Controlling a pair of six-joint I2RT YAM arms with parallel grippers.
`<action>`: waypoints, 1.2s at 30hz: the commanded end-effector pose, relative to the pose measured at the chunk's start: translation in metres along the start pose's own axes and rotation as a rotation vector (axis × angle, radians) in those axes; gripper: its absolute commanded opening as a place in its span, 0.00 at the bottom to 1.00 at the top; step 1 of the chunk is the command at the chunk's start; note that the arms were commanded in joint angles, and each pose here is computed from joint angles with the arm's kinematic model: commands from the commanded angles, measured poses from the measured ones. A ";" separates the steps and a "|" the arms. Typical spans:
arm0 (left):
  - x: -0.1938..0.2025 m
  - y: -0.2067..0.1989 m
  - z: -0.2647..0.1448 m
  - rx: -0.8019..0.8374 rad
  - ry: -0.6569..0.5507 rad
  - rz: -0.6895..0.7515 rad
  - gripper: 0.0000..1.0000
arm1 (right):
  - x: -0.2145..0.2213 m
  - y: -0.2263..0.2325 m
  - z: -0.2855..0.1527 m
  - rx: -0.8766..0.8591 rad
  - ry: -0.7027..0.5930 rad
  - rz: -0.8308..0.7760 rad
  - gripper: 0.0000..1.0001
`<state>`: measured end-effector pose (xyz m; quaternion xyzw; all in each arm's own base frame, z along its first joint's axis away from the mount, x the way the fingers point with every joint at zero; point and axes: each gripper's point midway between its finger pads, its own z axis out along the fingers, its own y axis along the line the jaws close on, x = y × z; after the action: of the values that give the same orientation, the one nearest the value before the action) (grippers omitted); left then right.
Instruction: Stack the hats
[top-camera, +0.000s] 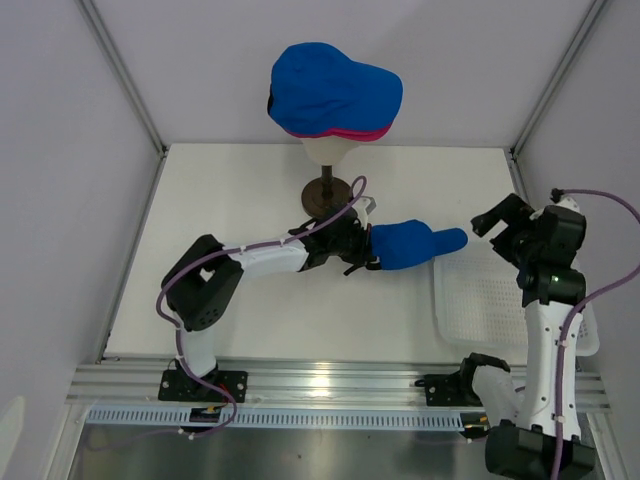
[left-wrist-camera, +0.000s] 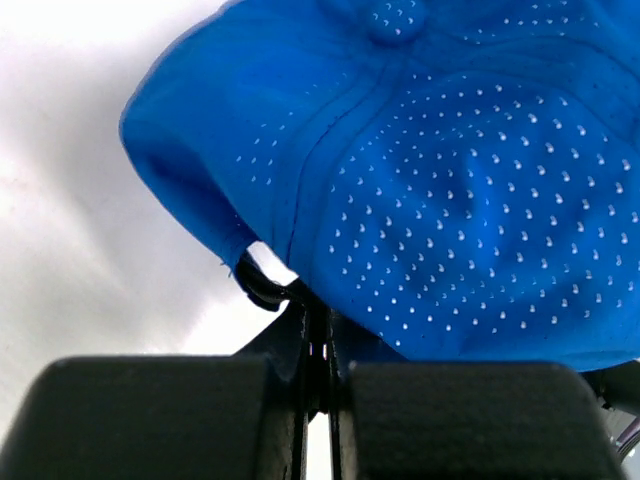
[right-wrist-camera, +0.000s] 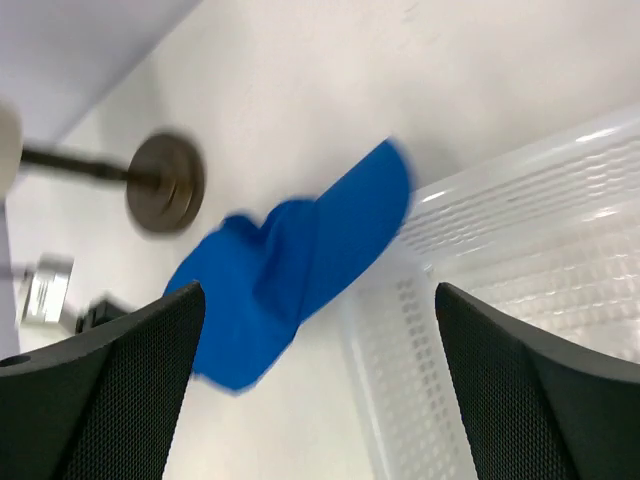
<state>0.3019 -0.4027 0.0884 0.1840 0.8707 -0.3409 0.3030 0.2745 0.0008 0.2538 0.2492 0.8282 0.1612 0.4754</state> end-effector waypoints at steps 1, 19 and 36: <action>-0.021 -0.016 0.006 0.075 -0.046 0.076 0.01 | -0.026 -0.034 0.009 0.117 -0.101 0.158 1.00; -0.013 -0.012 0.003 0.063 -0.021 0.070 0.01 | -0.057 -0.019 0.132 -0.137 0.086 0.085 0.99; -0.013 -0.003 0.006 0.022 -0.022 0.090 0.01 | 0.064 -0.040 0.171 0.040 0.514 0.076 0.86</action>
<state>0.3014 -0.4058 0.0833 0.2150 0.8659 -0.3377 0.2998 0.3895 0.0090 0.1104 0.2422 0.9049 0.2340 0.2601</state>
